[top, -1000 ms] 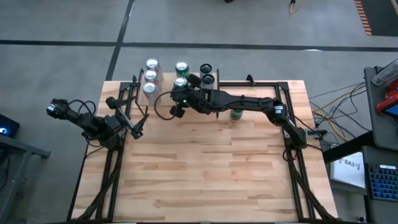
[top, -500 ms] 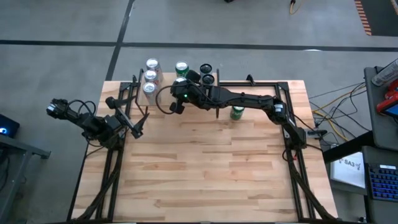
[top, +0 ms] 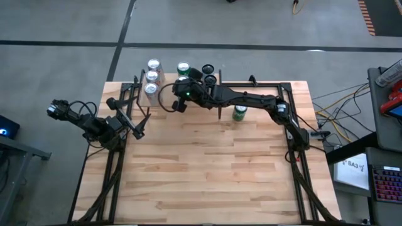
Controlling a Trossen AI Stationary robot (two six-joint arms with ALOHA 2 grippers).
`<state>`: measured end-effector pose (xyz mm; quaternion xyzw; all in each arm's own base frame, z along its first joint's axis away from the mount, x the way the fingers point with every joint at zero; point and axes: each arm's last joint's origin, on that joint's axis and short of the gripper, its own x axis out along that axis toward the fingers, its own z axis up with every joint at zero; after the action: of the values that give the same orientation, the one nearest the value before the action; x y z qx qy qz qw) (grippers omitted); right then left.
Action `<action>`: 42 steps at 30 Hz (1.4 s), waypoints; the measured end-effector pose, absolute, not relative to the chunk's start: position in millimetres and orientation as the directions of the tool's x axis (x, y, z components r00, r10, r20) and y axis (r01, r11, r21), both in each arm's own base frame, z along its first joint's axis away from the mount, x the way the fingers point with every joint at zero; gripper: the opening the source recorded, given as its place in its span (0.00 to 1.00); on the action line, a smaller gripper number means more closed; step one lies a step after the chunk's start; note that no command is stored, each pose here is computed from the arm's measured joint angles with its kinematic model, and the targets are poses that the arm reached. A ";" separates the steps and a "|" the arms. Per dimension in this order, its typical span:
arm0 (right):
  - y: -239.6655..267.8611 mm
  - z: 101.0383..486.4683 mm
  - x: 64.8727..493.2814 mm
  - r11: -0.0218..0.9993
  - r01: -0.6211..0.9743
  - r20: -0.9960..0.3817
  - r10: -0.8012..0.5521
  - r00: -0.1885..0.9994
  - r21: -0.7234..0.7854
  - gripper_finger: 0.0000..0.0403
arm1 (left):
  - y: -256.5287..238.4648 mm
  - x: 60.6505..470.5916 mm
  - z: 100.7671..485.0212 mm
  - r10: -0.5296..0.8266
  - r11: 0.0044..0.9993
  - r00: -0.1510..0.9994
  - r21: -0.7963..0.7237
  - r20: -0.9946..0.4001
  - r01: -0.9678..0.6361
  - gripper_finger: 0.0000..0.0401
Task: Place canned beverage on shelf
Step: Put the bottom green soda can aligned with the other soda cans on the shelf
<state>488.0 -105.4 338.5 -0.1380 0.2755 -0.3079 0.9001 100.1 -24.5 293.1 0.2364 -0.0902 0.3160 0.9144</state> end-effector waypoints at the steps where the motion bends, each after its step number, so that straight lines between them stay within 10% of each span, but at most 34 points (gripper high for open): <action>1: -105.9 338.8 488.1 0.771 0.474 -0.408 -0.631 0.660 -0.426 0.02 | -24.5 100.1 293.1 0.535 0.689 0.784 0.375 0.314 -0.621 0.93; 42: -103.2 343.0 473.7 0.785 0.505 -0.536 -0.617 0.576 -0.360 0.02 | -23.8 99.7 292.7 0.560 0.666 0.773 0.392 0.300 -0.635 0.93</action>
<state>473.7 -103.2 343.0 -0.0837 0.3336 -0.3174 0.8837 99.7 -23.8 292.7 0.2434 -0.0770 0.3283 0.9094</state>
